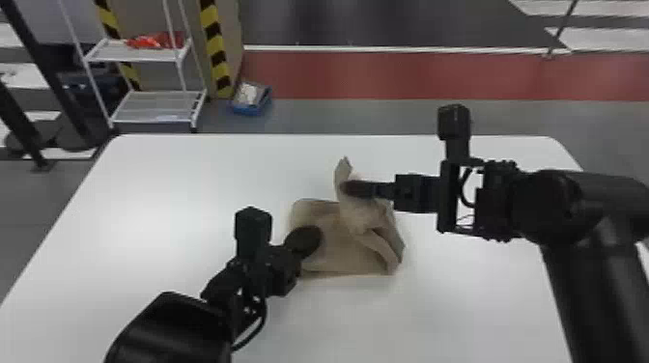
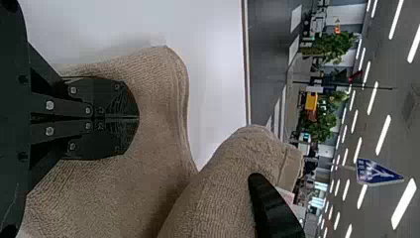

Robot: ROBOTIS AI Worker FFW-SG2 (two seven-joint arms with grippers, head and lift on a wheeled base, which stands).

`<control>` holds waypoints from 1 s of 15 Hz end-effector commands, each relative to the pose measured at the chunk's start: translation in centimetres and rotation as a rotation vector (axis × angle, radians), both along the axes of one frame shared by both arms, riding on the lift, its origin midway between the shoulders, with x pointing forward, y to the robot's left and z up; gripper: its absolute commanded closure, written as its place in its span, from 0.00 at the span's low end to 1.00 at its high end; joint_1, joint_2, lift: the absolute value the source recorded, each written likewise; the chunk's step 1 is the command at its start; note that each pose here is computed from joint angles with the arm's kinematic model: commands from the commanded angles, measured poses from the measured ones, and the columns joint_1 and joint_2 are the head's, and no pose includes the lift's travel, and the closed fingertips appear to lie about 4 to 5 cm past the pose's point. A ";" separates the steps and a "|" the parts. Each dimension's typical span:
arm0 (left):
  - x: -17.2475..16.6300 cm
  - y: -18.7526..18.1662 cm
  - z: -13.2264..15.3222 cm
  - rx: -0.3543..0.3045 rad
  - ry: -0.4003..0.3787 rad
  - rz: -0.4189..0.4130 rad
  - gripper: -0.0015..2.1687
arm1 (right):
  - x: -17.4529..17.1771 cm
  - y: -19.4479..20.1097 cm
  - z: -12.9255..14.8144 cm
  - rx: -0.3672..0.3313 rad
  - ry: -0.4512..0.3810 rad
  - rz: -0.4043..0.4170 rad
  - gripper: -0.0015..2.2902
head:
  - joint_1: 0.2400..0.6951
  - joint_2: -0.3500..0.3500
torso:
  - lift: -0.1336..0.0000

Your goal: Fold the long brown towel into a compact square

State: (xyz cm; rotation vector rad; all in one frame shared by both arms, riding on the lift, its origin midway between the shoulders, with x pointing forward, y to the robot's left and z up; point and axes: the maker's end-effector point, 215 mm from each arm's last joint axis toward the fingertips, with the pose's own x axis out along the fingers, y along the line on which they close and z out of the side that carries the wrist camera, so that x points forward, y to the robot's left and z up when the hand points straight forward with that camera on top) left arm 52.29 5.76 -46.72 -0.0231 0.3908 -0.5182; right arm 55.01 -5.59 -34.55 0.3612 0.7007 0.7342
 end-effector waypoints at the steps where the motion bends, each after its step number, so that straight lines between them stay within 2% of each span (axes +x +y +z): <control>1: 0.2 0.0 0.3 -0.001 -0.007 0.001 0.80 | -0.1 0.7 -0.2 -0.003 0.004 0.003 0.57 | 1.00 0.50 | 0.07; 8: 0.6 0.0 0.6 0.001 -0.014 0.007 0.80 | -1.5 2.3 -1.9 -0.033 0.048 0.039 0.57 | 1.00 0.53 | 0.07; 12: 0.4 -0.2 0.6 -0.001 -0.013 0.006 0.80 | -1.4 2.9 -2.4 -0.051 0.043 0.041 0.34 | 1.00 0.54 | 0.07; 14: 0.3 -0.3 0.5 -0.001 -0.012 0.005 0.80 | -1.8 3.5 -2.3 -0.014 0.034 0.051 0.12 | 1.00 0.54 | 0.07; 15: 0.3 -0.2 0.4 0.000 -0.010 0.007 0.80 | -2.2 3.6 -2.2 0.002 0.038 0.051 0.06 | 1.00 0.55 | 0.07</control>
